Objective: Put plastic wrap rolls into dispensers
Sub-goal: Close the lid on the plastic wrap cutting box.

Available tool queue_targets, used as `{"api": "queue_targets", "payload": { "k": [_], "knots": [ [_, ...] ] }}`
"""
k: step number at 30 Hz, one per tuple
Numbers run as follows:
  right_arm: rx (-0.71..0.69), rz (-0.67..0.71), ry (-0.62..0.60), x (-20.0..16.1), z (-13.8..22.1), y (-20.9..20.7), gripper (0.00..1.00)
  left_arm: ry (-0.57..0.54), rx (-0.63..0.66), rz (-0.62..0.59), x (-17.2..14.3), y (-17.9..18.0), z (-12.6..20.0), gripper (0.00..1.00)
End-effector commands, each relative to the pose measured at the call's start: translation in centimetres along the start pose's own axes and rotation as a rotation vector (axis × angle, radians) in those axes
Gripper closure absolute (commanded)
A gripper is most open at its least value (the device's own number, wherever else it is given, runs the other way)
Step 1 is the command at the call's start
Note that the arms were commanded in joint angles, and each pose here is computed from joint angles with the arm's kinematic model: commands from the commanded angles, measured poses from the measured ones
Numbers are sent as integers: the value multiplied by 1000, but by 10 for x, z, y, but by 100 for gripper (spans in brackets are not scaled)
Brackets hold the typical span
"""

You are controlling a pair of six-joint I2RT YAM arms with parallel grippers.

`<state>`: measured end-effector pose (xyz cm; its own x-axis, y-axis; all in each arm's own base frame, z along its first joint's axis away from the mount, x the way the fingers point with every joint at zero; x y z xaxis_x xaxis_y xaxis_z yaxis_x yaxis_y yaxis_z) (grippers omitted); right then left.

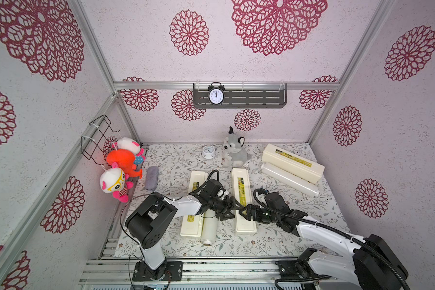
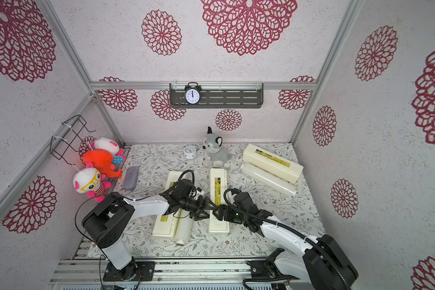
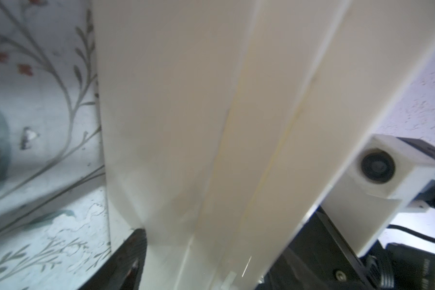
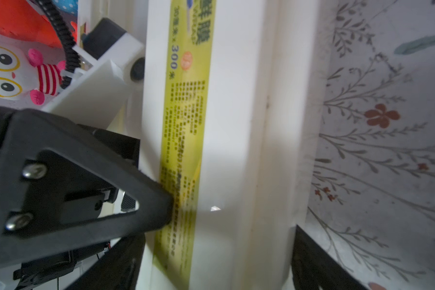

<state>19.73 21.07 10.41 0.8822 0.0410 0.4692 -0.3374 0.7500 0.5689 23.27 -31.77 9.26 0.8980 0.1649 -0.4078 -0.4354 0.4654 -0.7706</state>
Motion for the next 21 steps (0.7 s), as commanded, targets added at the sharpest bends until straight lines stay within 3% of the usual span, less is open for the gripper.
{"api": "queue_targets", "payload": {
  "k": [1,10,13,17,21],
  "knots": [
    [17,-14,121,-26,-17,3,13,275,-103,-66,-57,-18,-12,28],
    [2,-3,126,-26,-16,2,13,350,-71,-79,-79,-18,4,24],
    [3,1,121,-25,-15,4,13,363,-63,-74,-80,-23,5,17],
    [-1,3,108,-22,-11,5,10,322,29,-119,-79,-28,10,9],
    [0,17,77,-18,1,10,5,294,97,-86,-74,-20,9,13]
  ]
}}
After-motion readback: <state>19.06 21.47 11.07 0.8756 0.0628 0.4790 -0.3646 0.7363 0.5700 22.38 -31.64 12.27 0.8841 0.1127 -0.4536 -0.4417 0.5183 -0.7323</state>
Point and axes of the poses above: each gripper's point midway between its finger pads, its own z axis back along the fingers, its own y axis along the line the jaws close on, x = y × z, the point moved 4 cm from there along z, back along the fingers, and after that the axes turned 13 degrees about z, right-handed, at the moved point
